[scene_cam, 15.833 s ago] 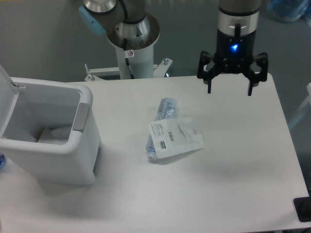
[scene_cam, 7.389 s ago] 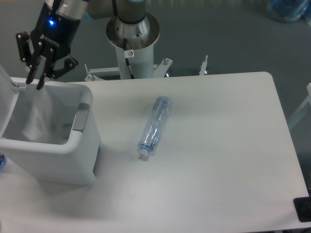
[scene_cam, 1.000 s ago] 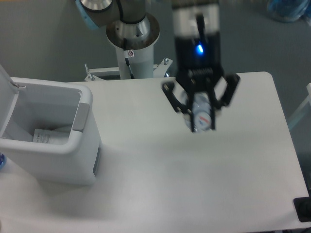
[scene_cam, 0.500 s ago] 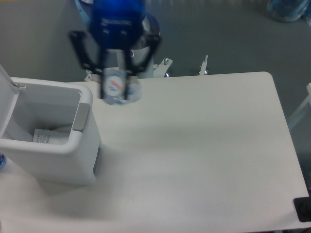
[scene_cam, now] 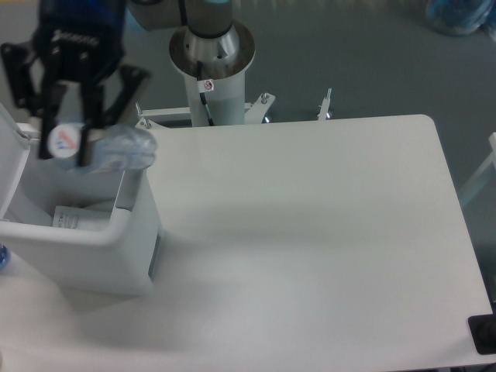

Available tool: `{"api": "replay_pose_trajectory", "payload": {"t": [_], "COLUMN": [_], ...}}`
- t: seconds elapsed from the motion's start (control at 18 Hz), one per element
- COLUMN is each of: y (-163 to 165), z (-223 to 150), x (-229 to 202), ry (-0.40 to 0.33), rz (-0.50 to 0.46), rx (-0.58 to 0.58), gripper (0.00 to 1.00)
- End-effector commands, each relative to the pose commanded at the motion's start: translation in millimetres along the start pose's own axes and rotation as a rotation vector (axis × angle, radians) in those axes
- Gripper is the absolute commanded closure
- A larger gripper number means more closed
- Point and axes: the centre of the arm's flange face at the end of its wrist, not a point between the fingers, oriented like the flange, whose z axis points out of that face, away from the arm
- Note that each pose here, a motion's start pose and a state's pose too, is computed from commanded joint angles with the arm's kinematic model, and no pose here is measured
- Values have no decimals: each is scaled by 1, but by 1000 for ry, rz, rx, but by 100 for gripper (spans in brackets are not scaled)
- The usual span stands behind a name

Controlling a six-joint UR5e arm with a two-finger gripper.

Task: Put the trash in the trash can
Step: 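Lower the bottle into the bin and release it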

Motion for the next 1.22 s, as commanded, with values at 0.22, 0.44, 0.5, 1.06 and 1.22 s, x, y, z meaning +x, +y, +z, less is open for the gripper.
{"api": "replay_pose_trajectory", "payload": {"t": [0.22, 0.44, 0.5, 1.06, 1.22], "y": [0, 15, 23, 45, 37], "z": [20, 43, 50, 31, 1], "x": [20, 27, 29, 46, -23], "ry": [60, 111, 117, 124, 18], "rz": [18, 10, 6, 2, -45], "rx": [-13, -52, -71, -93, -46], "gripper": [70, 68, 66, 0, 0]}}
